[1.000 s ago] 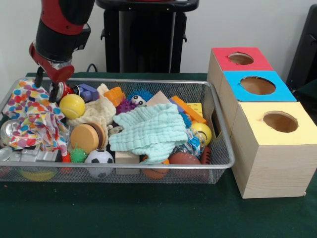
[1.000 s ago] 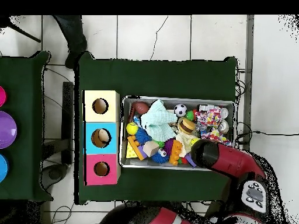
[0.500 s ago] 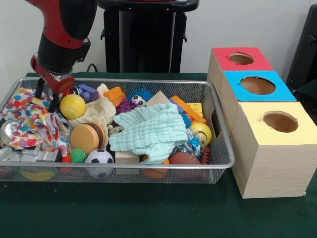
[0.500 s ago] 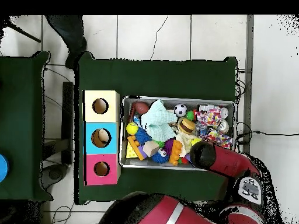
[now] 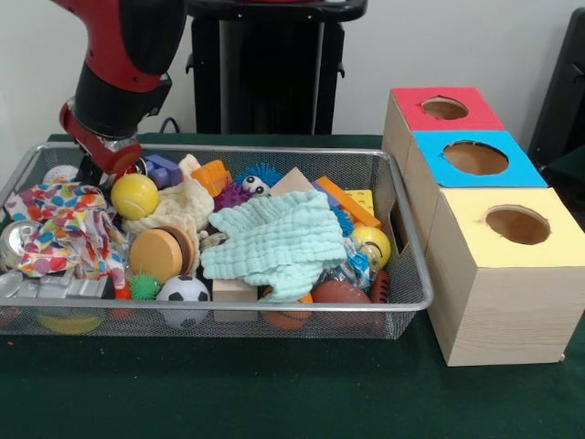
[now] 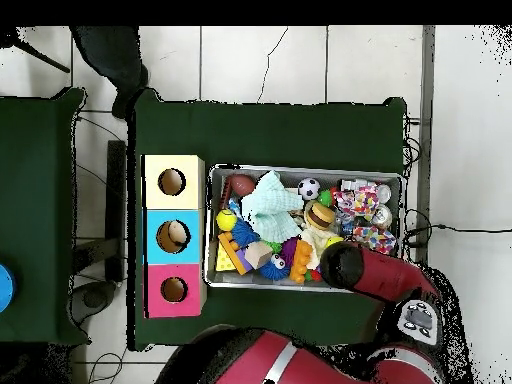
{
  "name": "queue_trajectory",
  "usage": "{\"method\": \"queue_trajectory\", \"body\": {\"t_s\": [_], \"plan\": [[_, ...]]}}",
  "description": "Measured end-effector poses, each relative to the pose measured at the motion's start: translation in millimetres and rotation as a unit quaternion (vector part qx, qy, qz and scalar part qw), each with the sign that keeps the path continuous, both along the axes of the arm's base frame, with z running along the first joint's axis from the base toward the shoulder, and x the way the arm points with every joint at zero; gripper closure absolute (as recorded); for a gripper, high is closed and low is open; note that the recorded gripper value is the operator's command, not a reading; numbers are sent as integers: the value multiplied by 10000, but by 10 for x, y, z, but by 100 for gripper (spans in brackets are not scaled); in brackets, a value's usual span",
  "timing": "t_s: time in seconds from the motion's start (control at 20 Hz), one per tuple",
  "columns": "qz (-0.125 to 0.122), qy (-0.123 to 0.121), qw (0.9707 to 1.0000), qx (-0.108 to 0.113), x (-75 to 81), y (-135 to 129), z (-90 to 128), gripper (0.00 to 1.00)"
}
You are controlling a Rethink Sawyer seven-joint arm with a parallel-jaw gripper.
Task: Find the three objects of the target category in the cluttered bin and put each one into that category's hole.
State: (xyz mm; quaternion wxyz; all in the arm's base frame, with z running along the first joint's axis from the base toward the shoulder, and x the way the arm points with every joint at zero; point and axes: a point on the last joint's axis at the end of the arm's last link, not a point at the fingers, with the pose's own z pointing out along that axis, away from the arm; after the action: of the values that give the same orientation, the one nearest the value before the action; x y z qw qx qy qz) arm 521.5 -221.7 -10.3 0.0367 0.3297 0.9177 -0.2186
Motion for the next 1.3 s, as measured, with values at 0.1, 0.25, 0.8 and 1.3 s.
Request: {"method": "queue_trajectory", "body": {"t_s": [0.1, 0.25, 0.8, 1.3], "plan": [[40, 24, 10000, -19, 0, 30, -7, 100], [99, 45, 9999, -57, 7, 71, 7, 100], [257, -197, 9994, -93, 275, 277, 314, 100], [85, -427, 9989, 166, 664, 519, 648, 100]]}}
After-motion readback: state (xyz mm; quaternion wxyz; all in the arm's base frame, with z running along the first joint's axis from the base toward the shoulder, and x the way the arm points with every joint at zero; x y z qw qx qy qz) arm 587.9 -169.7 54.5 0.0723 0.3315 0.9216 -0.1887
